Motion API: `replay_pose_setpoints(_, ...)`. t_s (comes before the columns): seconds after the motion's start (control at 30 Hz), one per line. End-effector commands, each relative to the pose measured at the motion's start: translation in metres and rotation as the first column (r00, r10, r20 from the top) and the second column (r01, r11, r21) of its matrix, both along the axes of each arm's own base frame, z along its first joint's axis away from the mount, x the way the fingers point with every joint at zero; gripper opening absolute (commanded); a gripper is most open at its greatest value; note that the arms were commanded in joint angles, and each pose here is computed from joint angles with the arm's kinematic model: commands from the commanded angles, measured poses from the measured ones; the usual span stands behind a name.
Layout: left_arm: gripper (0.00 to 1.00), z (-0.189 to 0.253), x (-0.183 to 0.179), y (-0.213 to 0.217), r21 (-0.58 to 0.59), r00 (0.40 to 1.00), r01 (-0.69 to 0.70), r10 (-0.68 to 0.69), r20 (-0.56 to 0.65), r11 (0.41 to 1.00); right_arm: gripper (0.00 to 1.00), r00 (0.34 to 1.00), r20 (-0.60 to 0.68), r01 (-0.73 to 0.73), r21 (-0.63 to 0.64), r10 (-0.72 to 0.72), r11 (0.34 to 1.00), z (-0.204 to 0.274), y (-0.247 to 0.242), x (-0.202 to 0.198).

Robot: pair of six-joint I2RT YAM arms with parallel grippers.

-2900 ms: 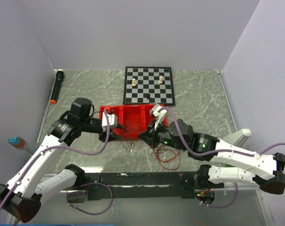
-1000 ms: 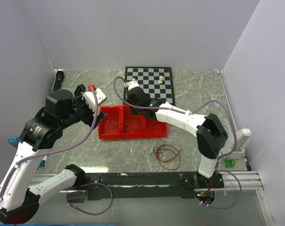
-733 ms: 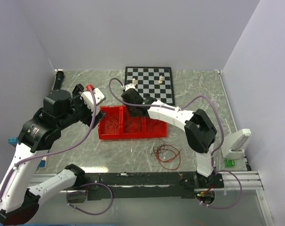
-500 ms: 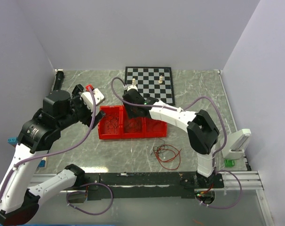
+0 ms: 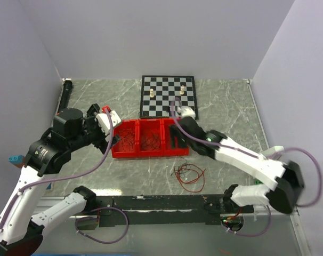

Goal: Untangle the cables

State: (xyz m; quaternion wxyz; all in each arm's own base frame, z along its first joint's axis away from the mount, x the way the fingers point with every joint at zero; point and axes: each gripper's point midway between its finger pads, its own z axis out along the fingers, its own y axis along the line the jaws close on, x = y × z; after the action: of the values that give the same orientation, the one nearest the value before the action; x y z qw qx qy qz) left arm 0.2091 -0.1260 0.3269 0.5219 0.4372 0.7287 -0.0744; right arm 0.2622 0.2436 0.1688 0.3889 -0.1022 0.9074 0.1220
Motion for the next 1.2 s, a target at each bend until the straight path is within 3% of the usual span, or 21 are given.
replay_pose_setpoints(0.0, 0.97, -0.007, -0.004, -0.009, 0.012, 0.996, 0.086, -0.086, 0.014, 0.996, 0.77, 0.983, -0.155, 0.101, 0.002, -0.099, 0.995, -0.039, -0.052, -0.061)
replay_pose_setpoints(0.23, 0.97, -0.017, 0.001, -0.015, 0.012, 0.995, 0.103, -0.103, 0.002, 0.995, 0.82, 0.942, -0.318, 0.126, 0.03, -0.11, 0.992, -0.094, -0.056, -0.1)
replay_pose_setpoints(0.37, 0.97, -0.023, 0.001, -0.014, 0.025, 0.995, 0.099, -0.099, -0.006, 0.995, 0.79, 0.927, -0.37, 0.078, 0.043, -0.057, 0.996, -0.115, -0.038, -0.102)
replay_pose_setpoints(0.47, 0.97, -0.029, 0.001, -0.013, 0.035, 0.995, 0.104, -0.104, -0.004, 0.994, 0.75, 0.928, -0.368, -0.018, 0.117, 0.06, 0.993, -0.117, -0.012, -0.102)
replay_pose_setpoints(0.63, 0.97, -0.034, 0.001, -0.012, 0.05, 0.994, 0.106, -0.107, 0.007, 0.993, 0.61, 0.912, -0.353, -0.153, 0.176, 0.208, 0.972, -0.107, 0.024, -0.105)
replay_pose_setpoints(0.87, 0.97, -0.041, -0.001, -0.013, 0.057, 0.992, 0.124, -0.123, -0.017, 0.991, 0.49, 0.813, -0.33, -0.393, 0.295, 0.479, 0.871, -0.082, 0.085, -0.14)
replay_pose_setpoints(0.97, 0.97, -0.047, -0.001, -0.013, 0.064, 0.992, 0.128, -0.126, -0.025, 0.99, 0.48, 0.752, -0.274, -0.492, 0.374, 0.6, 0.786, -0.06, 0.113, -0.156)
replay_pose_setpoints(1.17, 0.97, -0.059, -0.001, -0.015, 0.077, 0.989, 0.137, -0.133, -0.056, 0.988, 0.51, 0.718, -0.192, -0.582, 0.361, 0.669, 0.729, -0.023, 0.139, -0.155)
